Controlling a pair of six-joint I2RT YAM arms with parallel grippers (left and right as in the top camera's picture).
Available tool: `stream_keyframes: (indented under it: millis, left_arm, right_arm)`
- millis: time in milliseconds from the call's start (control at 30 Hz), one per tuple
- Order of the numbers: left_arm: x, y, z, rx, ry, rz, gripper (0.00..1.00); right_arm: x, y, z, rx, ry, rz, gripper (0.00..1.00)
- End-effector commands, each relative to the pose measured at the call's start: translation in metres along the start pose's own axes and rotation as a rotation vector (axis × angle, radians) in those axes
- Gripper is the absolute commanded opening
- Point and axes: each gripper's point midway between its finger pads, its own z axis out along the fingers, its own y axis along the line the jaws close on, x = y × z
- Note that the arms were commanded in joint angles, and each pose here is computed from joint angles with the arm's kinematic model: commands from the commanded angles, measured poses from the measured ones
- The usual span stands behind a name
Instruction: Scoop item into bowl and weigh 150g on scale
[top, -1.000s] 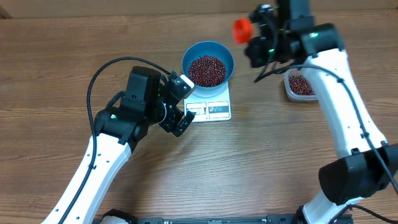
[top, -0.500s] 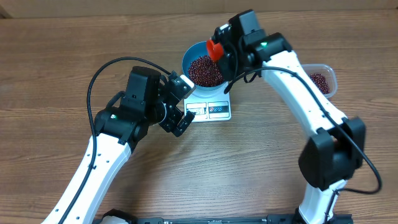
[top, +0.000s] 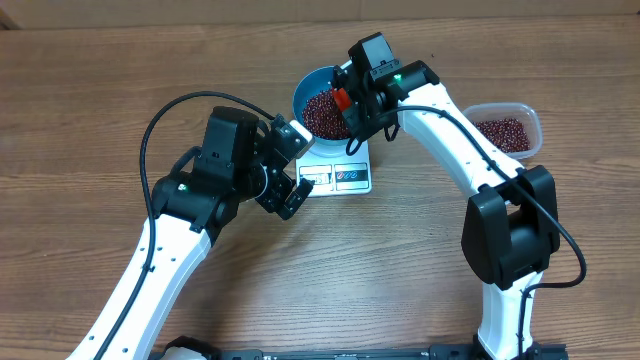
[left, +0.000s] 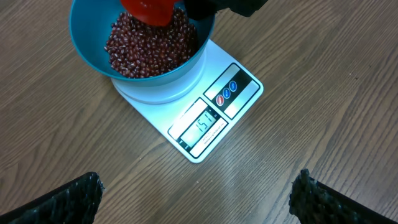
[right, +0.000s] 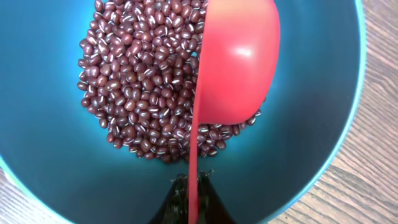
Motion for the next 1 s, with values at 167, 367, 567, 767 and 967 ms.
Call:
stream_keyframes:
  millis: [167, 367, 567, 767, 967]
  left_arm:
    - [0.0, -0.002, 0.002, 0.007, 0.002, -0.005, 1.0]
    - [0.0, -0.002, 0.002, 0.007, 0.002, -0.005, 1.0]
    - [0.0, -0.002, 0.002, 0.007, 0.002, -0.005, 1.0]
    - [0.0, -0.002, 0.002, 0.007, 0.002, -0.005, 0.99]
    - [0.0, -0.002, 0.002, 0.007, 0.002, -0.005, 0.99]
  right_arm:
    - [0.004, 0.002, 0.006, 0.001, 0.015, -0.021, 0.04]
    - [0.01, 0.006, 0.006, -0.009, 0.039, -0.024, 0.04]
    - [0.009, 0.014, 0.006, -0.021, 0.04, -0.037, 0.04]
    - [0.01, 0.017, 0.006, -0.025, 0.045, -0.042, 0.04]
    - [0.008, 0.028, 0.006, -0.075, 0.034, -0.075, 0.04]
